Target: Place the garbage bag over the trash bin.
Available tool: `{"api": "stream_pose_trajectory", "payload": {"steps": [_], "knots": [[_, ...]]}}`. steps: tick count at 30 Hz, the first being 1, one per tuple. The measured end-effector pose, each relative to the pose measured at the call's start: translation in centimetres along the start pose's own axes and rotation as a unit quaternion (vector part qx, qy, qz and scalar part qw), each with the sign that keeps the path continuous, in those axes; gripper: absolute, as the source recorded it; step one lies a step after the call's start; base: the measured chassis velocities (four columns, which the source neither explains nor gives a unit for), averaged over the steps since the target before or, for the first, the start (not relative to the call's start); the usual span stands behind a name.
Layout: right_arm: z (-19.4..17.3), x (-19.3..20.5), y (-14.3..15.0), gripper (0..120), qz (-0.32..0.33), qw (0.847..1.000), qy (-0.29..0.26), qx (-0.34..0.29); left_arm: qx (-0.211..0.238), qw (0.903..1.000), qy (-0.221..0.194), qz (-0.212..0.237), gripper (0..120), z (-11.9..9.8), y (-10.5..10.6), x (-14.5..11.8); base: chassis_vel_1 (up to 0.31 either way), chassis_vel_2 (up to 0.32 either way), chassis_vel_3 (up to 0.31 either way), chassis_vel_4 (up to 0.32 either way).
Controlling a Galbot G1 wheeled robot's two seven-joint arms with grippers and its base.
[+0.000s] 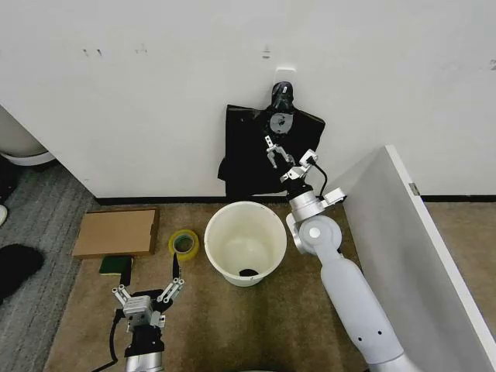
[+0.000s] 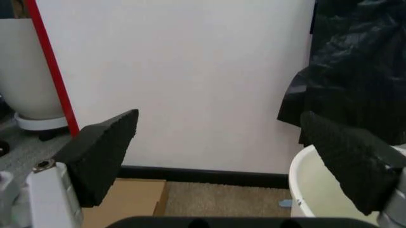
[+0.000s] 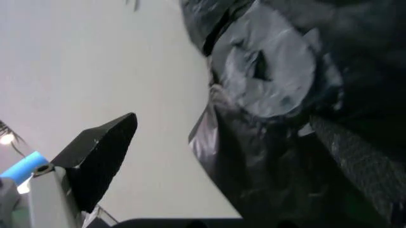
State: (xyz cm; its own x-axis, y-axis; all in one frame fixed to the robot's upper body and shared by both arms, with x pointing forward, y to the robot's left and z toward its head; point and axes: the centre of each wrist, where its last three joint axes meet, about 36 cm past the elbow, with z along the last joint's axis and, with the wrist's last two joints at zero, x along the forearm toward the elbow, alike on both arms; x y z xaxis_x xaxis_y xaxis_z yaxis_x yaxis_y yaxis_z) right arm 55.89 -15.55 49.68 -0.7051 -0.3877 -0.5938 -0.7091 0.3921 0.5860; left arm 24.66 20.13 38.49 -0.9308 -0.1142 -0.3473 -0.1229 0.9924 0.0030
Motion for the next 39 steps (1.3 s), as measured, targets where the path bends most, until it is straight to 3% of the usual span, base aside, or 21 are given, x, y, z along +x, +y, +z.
{"api": "stream_pose_trajectory", "payload": {"steps": [10, 23, 39], "knots": [[-0.7, -0.1, -0.7, 100, 0.010, 1.000, -0.012, -0.003, 0.003, 1.0000, 0.001, -0.002, 100, 0.2, -0.2, 0.0, 0.000, 0.000, 0.000, 0.000], [-1.5, -1.3, 0.5, 100, -0.006, 0.999, -0.031, -0.020, 0.001, 1.0000, -0.003, -0.002, 100, -0.3, 0.1, 0.1, 0.000, 0.000, 0.000, 0.000], [-1.0, -0.8, 0.5, 41, -0.007, 0.999, -0.026, -0.019, 0.003, 1.0000, -0.006, -0.002, 100, -0.5, 0.0, 0.0, 0.000, 0.000, 0.000, 0.000]]}}
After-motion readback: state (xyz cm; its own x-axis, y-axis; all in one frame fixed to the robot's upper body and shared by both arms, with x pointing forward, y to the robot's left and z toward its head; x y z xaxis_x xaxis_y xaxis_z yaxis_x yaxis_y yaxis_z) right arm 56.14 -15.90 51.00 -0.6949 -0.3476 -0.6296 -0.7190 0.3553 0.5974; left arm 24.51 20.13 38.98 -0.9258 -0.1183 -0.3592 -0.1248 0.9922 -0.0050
